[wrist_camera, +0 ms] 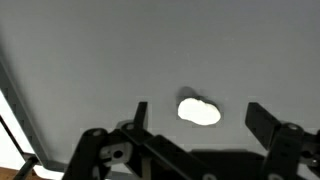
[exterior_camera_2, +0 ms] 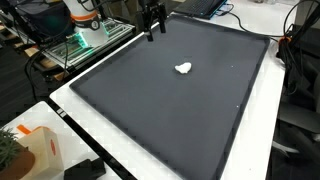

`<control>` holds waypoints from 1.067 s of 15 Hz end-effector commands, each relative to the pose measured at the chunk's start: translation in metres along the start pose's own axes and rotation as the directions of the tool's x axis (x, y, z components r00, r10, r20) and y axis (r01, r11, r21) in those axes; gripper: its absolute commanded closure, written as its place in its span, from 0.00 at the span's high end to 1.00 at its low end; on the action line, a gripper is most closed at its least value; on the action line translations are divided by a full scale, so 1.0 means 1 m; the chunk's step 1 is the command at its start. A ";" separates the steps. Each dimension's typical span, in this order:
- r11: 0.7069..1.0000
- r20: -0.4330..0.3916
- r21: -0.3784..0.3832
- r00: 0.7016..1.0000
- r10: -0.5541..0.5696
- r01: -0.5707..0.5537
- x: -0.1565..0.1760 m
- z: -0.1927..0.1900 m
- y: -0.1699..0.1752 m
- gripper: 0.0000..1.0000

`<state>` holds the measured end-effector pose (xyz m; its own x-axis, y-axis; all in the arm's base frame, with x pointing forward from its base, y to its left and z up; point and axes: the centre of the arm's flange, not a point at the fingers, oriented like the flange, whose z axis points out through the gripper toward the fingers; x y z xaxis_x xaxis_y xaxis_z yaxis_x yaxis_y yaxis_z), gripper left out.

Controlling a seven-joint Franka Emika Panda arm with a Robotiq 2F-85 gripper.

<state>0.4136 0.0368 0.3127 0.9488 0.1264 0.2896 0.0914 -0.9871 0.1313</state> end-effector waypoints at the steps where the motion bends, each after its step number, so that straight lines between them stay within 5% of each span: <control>1: 1.000 -0.001 0.000 1.000 0.000 0.000 0.000 0.000 -0.001 1.00; 9: 0.983 -0.248 0.160 0.967 -0.053 0.095 -0.019 0.034 0.020 1.00; 15: 0.965 -0.305 0.179 0.943 -0.133 0.194 -0.033 0.047 -0.028 1.00; 16: 0.969 -0.295 0.145 0.943 -0.153 0.202 0.006 0.037 -0.075 1.00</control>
<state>0.4239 0.1076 0.2693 0.7915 0.2988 0.5331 0.3241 -0.9448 0.0484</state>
